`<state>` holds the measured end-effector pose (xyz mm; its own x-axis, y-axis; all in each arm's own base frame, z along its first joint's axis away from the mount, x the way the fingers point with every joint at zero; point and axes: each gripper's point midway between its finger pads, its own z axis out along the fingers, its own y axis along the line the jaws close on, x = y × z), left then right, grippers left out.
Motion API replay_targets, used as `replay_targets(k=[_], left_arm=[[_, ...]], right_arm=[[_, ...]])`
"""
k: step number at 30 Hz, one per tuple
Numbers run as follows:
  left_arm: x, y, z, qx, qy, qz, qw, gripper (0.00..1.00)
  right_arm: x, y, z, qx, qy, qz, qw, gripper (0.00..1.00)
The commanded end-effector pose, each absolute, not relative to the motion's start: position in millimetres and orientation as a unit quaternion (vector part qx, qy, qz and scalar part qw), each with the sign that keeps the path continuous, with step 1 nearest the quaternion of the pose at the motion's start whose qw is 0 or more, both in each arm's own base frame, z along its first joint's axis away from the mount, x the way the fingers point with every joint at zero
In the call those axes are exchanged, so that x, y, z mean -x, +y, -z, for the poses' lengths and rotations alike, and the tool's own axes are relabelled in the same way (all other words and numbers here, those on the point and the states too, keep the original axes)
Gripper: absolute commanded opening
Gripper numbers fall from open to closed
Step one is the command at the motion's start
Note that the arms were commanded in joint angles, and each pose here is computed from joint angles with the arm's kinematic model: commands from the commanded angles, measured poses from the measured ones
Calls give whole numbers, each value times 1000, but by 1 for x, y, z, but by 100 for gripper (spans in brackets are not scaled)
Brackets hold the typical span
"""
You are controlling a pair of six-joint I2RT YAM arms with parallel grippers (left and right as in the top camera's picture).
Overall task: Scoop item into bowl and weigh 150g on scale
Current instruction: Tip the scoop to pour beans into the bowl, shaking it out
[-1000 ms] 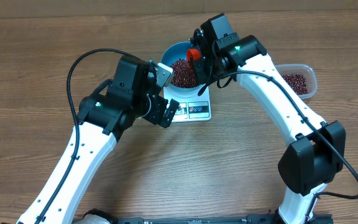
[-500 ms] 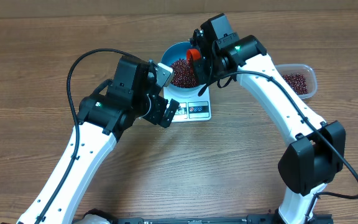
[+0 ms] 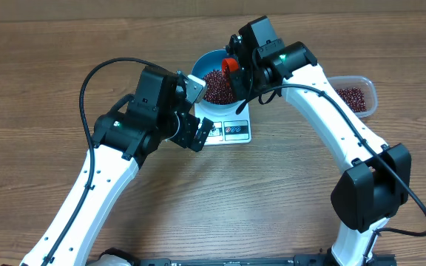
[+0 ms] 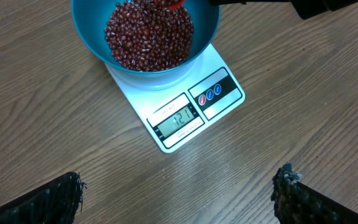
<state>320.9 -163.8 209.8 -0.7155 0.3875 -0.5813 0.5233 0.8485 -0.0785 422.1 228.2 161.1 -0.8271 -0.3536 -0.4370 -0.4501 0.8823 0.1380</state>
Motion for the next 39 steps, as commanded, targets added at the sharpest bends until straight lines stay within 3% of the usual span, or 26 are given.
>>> replay_targets(k=[1,25,39], left_arm=[[-321,-163,-211,-241,919,119,288,100],[-321,-163,-211,-241,919,119,288,99],[-321,-163,-211,-241,919,119,288,100]], right_arm=[[-432,231,-171,240,937,-111,228,4],[-447,229,-178,294,914,10,280,4],[-446,232,-178,296,914,-3,279,4]])
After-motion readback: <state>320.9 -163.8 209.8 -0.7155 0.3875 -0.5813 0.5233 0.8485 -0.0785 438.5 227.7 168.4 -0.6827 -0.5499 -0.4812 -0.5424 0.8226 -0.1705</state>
